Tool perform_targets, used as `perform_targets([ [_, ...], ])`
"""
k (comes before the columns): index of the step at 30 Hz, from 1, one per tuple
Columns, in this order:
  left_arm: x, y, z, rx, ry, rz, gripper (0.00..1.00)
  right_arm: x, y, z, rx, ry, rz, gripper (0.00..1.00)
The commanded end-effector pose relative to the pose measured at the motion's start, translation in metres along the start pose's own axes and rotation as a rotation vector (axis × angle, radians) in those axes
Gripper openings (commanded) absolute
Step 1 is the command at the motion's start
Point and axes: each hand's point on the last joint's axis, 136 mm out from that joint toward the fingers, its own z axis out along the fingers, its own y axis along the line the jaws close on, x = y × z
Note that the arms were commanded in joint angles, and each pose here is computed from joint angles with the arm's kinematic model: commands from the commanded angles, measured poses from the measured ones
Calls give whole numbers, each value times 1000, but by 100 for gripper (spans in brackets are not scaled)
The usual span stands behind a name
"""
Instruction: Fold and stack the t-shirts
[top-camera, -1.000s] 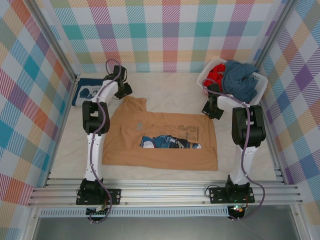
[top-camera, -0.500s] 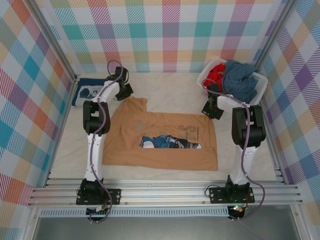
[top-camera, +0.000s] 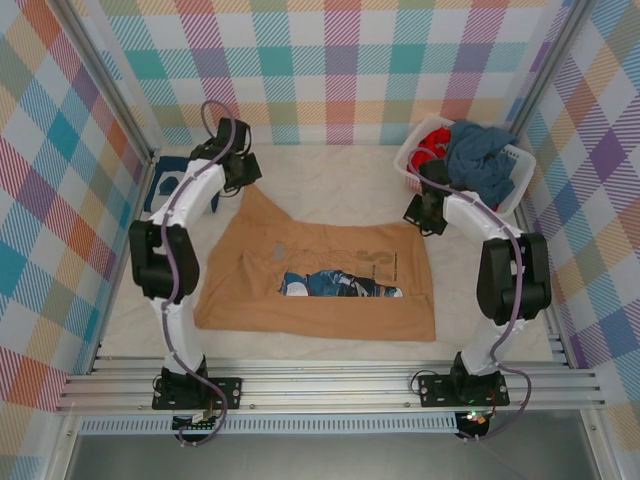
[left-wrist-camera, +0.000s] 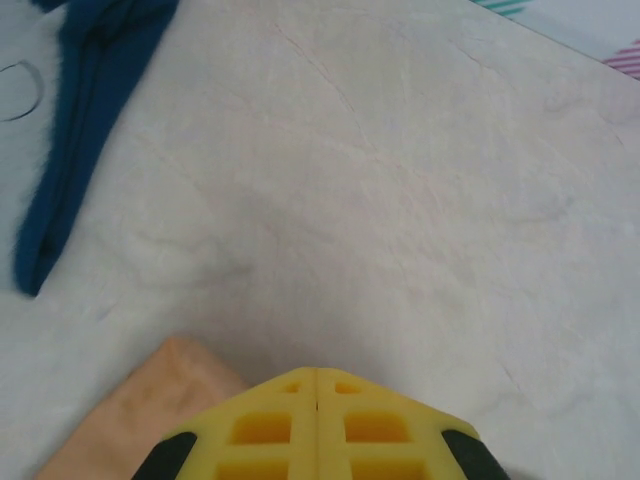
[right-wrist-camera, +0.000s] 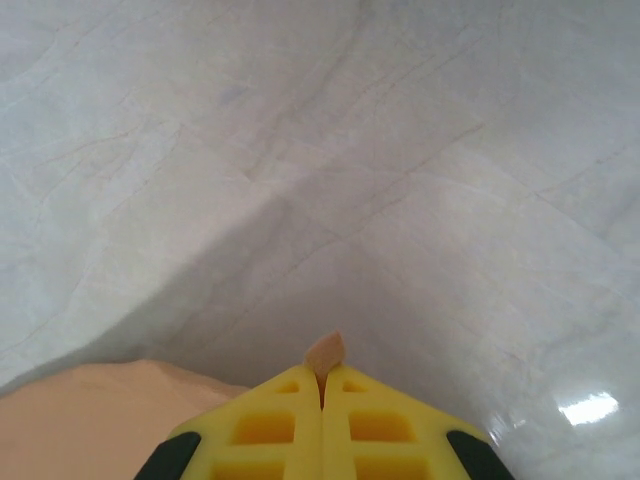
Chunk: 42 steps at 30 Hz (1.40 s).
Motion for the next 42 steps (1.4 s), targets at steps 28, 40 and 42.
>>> perform_targets([
  [28, 198, 152, -165, -234, 87, -183, 0, 149, -86, -46, 136, 379, 69, 0],
  [40, 232, 159, -147, -246, 182, -197, 0, 162, -102, -36, 195, 389, 61, 0],
  [42, 235, 159, -144, -252, 194, -194, 0, 165, -104, -35, 198, 395, 63, 0],
])
